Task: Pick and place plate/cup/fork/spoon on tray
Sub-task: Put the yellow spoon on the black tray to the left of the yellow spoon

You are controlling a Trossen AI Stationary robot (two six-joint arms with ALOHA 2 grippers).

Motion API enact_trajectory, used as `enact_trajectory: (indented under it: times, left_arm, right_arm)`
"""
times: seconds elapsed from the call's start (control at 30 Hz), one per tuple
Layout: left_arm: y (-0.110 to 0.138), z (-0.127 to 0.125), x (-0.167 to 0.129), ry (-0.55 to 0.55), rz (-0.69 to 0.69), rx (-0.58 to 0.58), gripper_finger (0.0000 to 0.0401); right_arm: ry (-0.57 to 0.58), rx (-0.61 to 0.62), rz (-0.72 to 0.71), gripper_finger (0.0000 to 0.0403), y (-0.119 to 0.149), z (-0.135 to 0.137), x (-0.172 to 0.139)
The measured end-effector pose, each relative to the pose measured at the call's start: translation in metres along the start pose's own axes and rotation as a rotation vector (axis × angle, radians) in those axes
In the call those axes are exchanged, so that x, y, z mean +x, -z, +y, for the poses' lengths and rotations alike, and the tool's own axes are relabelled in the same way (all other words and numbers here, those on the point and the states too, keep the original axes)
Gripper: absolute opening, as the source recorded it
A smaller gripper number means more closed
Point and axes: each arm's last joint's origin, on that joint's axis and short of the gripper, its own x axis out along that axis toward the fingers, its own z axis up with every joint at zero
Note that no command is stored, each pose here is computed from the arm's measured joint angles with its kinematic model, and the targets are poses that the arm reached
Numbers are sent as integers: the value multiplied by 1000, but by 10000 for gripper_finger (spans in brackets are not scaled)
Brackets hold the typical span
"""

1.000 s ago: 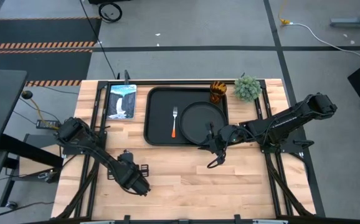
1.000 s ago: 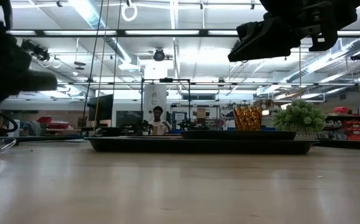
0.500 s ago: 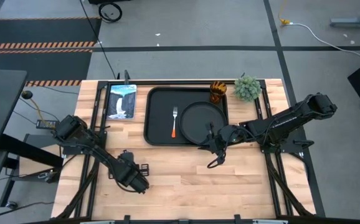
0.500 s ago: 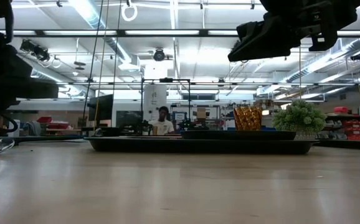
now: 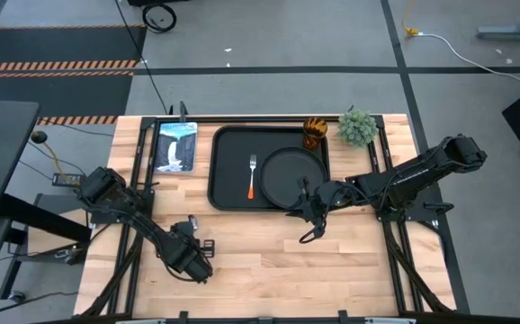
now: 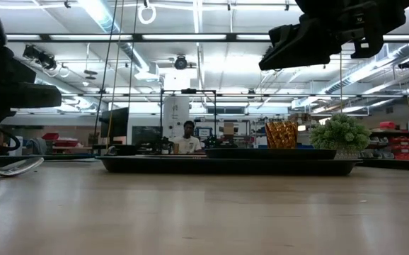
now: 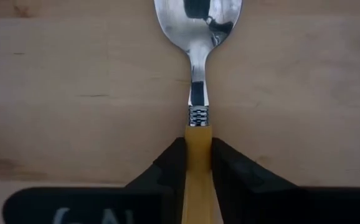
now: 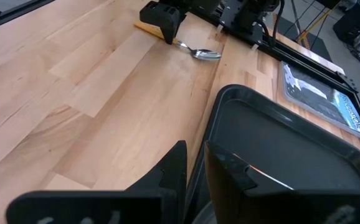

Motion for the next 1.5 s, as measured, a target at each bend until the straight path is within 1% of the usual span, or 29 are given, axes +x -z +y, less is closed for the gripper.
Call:
enact_trajectory:
  times: [0.1, 0.17, 0.3, 0.5, 0.67, 0.83, 1.0, 1.33, 1.5]
  left_arm:
    - [0, -2, -7, 10, -17, 0, 69]
    - [-2, -4, -11, 12, -58, 3, 66]
    - [-4, -9, -18, 48, -103, 2, 64]
    - [-4, -11, -22, 88, -141, 2, 68]
    - [-12, -17, -21, 125, -199, -11, 66]
    - [-30, -29, -19, 142, -267, -10, 70]
    - [-52, -45, -14, 130, -289, 28, 70]
    - [-98, -77, -10, 200, -324, 130, 71]
    - [-121, -89, -11, 238, -341, 150, 71]
  right_arm:
    - [0, 0, 0, 64, 0, 0, 0]
    - [1, 0, 0, 64, 0, 0, 0]
    - [1, 0, -1, 64, 0, 0, 0]
    - [1, 1, -1, 64, 0, 0, 0]
    - [3, 1, -8, 64, -1, 0, 0]
    - [7, 3, -19, 64, -2, -1, 0]
    - [7, 3, -19, 64, -2, -1, 0]
    - [7, 2, -19, 64, -2, -1, 0]
    - [7, 3, -19, 64, -2, -1, 0]
